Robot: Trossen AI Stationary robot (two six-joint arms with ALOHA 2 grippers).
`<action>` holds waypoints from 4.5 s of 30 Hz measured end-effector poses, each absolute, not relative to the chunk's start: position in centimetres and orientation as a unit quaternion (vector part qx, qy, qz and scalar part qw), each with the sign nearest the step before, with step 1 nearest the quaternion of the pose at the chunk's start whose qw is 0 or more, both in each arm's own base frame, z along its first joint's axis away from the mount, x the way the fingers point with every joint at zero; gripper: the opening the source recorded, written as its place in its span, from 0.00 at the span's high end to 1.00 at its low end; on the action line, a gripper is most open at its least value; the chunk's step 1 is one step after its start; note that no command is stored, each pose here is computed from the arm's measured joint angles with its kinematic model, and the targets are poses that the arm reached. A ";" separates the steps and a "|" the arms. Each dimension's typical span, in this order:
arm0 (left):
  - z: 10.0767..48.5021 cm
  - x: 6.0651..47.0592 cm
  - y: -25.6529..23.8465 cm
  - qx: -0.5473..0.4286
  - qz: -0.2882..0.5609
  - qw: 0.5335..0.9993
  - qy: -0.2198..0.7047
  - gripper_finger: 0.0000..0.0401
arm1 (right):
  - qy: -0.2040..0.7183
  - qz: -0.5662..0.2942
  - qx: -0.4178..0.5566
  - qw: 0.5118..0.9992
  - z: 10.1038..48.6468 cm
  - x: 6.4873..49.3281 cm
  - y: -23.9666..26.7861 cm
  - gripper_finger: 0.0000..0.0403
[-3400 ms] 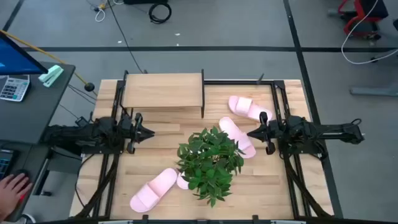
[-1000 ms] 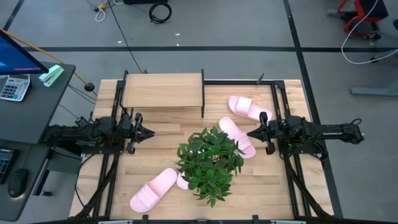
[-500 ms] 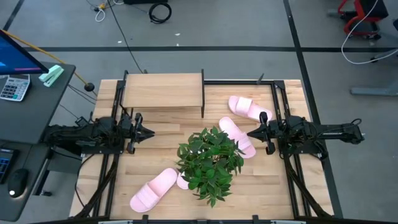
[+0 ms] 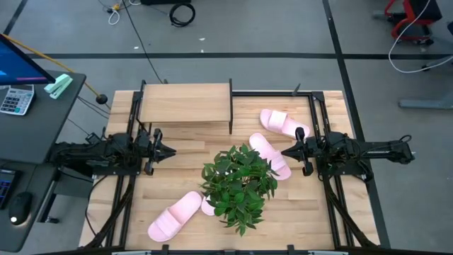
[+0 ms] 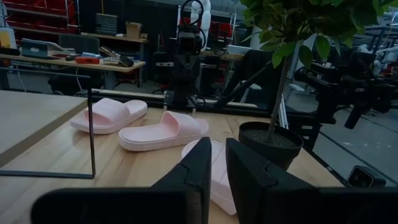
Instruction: Pick and place slides into the shelf
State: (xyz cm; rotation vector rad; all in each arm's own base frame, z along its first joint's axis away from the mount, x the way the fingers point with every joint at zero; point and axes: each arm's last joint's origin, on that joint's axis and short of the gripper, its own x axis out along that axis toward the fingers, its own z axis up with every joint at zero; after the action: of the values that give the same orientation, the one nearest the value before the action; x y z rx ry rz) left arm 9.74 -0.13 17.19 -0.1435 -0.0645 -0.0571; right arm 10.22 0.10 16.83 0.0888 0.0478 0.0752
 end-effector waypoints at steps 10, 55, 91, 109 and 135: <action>17.2 9.7 -0.1 -0.072 -0.029 0.997 -0.032 0.85 | 0.024 0.038 0.045 0.998 16.8 10.2 0.1 0.97; 17.2 9.7 -0.1 -0.072 -0.029 0.997 -0.032 0.87 | 0.024 0.038 0.045 0.998 16.8 10.2 0.1 0.97; 17.3 9.7 -0.1 0.030 -0.024 0.998 -0.040 0.89 | 0.023 0.030 0.040 0.998 16.8 10.2 0.1 0.97; 19.9 9.2 0.1 0.088 0.034 0.980 -0.173 0.91 | -0.102 -0.041 0.040 0.993 19.2 10.0 -0.4 0.97; 23.7 7.8 1.0 -0.245 0.110 0.919 -0.290 0.93 | -0.264 -0.166 0.249 0.917 29.3 8.8 -1.4 0.97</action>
State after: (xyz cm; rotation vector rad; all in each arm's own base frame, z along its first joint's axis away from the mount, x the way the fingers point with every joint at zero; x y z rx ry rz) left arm 7.77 1.01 23.69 -0.5036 -0.5962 0.2267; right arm 8.84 -1.38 29.35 0.5124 -0.5426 -0.3415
